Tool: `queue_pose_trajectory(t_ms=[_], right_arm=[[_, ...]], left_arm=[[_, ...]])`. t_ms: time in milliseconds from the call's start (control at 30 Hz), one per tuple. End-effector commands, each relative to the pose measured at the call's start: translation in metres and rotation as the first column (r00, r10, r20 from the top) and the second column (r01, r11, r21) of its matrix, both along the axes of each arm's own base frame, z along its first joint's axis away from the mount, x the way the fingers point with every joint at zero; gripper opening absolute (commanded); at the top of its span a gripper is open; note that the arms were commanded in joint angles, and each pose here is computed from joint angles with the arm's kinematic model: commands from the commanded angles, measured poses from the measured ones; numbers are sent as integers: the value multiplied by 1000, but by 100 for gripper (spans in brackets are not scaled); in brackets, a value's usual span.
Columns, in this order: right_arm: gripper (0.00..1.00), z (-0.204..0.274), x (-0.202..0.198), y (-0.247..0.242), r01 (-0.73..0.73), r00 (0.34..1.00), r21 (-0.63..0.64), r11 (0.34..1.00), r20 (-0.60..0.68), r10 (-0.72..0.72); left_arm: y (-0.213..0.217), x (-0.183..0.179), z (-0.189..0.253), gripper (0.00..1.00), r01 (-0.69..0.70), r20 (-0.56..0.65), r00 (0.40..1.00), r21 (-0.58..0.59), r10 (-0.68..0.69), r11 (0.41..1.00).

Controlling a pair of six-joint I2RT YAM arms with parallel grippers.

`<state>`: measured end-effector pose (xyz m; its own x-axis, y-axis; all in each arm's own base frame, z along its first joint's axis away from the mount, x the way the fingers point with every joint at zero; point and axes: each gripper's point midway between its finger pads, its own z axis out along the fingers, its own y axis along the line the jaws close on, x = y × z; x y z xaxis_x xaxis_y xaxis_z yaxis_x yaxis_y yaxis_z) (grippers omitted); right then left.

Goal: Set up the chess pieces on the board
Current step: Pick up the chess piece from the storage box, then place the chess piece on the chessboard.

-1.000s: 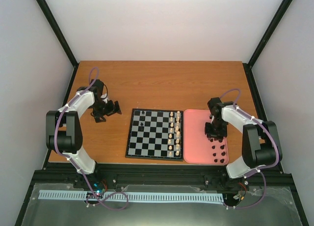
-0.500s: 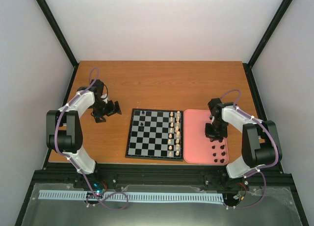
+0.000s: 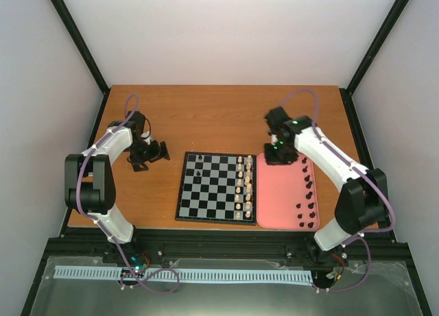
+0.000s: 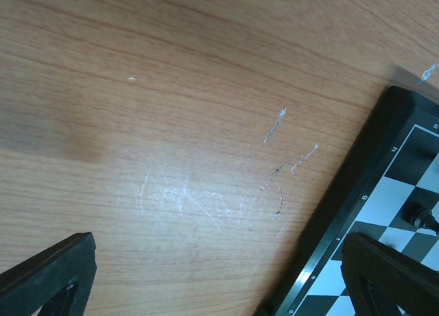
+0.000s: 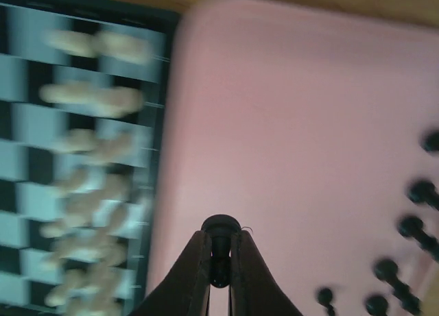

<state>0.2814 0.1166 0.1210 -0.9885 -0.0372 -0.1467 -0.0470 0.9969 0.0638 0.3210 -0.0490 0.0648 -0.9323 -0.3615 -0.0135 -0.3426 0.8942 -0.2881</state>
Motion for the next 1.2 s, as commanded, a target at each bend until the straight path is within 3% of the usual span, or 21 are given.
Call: queue_pose_trajectory(t_ms=[0,233,400,700,1167], right_arm=[[3,15,-8,73,-173,985,3,985,-21,173],[3,2,-23,205,-470,881,65,880,-13,472],[3,-5,-32,256,-581,812,93,809,-5,584],[3,-35,-54,286,-654,744,126,746,-69,664],[3,-58,-57,300,-683,708,136,717,-115,696]], left_arm=[[2,8,7,100,-4,32,999,8,3,1000],[3,7,3,100,-7,26,1000,11,7,1000],[3,7,5,100,-9,30,1000,10,9,1000],[5,2,10,100,-18,47,999,22,17,1000],[10,-1,16,100,-36,62,998,49,33,998]])
